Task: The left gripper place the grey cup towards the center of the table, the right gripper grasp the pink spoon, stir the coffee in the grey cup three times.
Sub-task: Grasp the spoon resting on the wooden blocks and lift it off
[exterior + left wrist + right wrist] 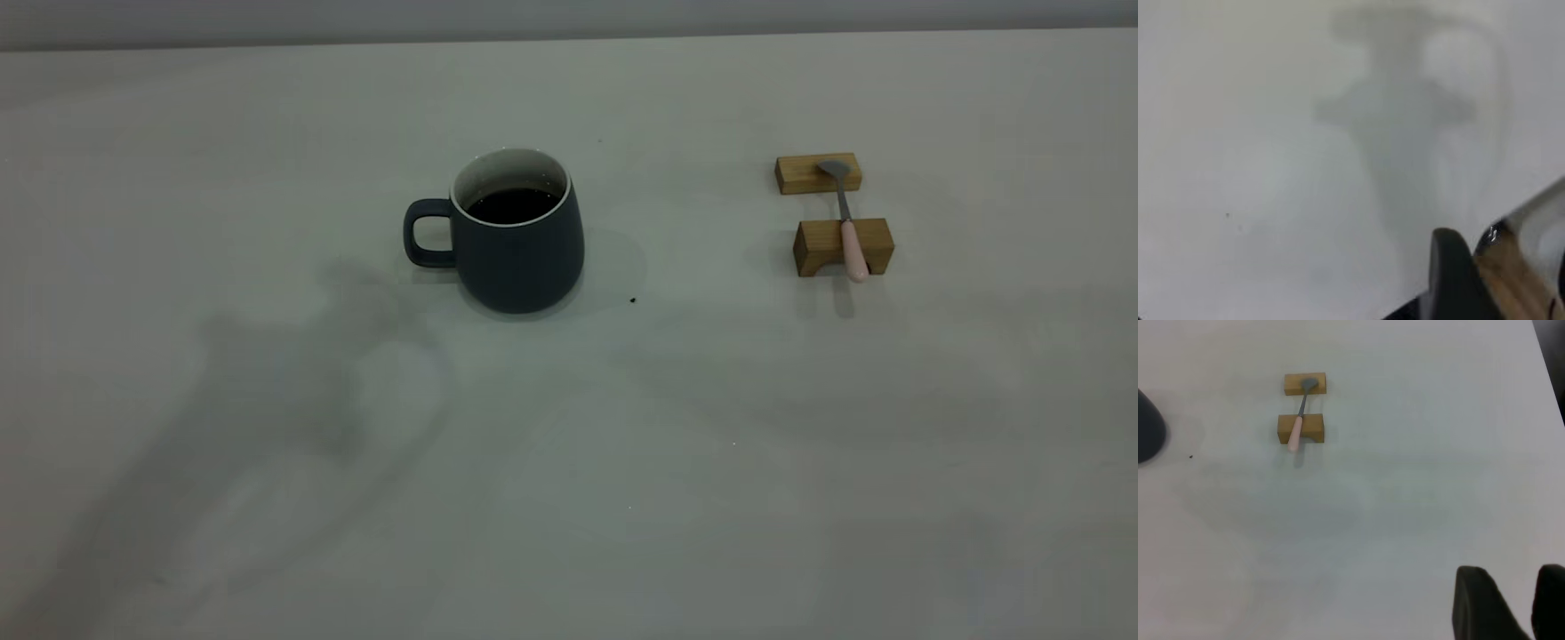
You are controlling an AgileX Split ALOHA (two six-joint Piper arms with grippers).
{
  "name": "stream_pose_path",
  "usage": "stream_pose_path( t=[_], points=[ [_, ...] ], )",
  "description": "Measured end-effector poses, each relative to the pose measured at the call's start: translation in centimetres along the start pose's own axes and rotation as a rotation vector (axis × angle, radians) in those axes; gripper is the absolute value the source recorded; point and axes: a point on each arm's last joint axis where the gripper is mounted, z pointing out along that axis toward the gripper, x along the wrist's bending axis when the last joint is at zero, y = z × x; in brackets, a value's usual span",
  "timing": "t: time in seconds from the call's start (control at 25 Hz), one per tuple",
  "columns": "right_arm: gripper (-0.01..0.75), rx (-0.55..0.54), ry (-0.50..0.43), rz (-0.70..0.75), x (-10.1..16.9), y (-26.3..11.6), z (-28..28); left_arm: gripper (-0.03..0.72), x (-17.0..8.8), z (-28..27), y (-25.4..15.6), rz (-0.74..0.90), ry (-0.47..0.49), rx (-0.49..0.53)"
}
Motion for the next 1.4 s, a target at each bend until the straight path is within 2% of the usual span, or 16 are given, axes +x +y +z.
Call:
stream_pose_path(
  t=[0.16, 0.32, 0.64, 0.92, 1.2, 1.4],
  points=[
    [0.237, 0.0, 0.0, 0.0, 0.0, 0.0, 0.0, 0.365, 0.0, -3.6, -1.9, -0.063, 0.021, -0.103],
    [0.237, 0.0, 0.0, 0.0, 0.0, 0.0, 0.0, 0.321, -0.5, -6.5, -5.5, -0.094, 0.029, -0.188],
    [0.237, 0.0, 0.0, 0.0, 0.0, 0.0, 0.0, 0.267, -3.1, -7.7, -18.6, -0.225, 0.021, -0.331],
    [0.237, 0.0, 0.0, 0.0, 0.0, 0.0, 0.0, 0.252, -5.5, -5.4, -27.8, -0.462, 0.131, -0.481],
    [0.237, 0.0, 0.0, 0.0, 0.0, 0.0, 0.0, 0.25, -7.7, -3.3, -31.2, -0.655, 0.188, -0.586],
    [0.237, 0.0, 0.0, 0.0, 0.0, 0.0, 0.0, 0.25, -8.7, -1.4, -32.3, -0.676, 0.205, -0.634]
  ],
)
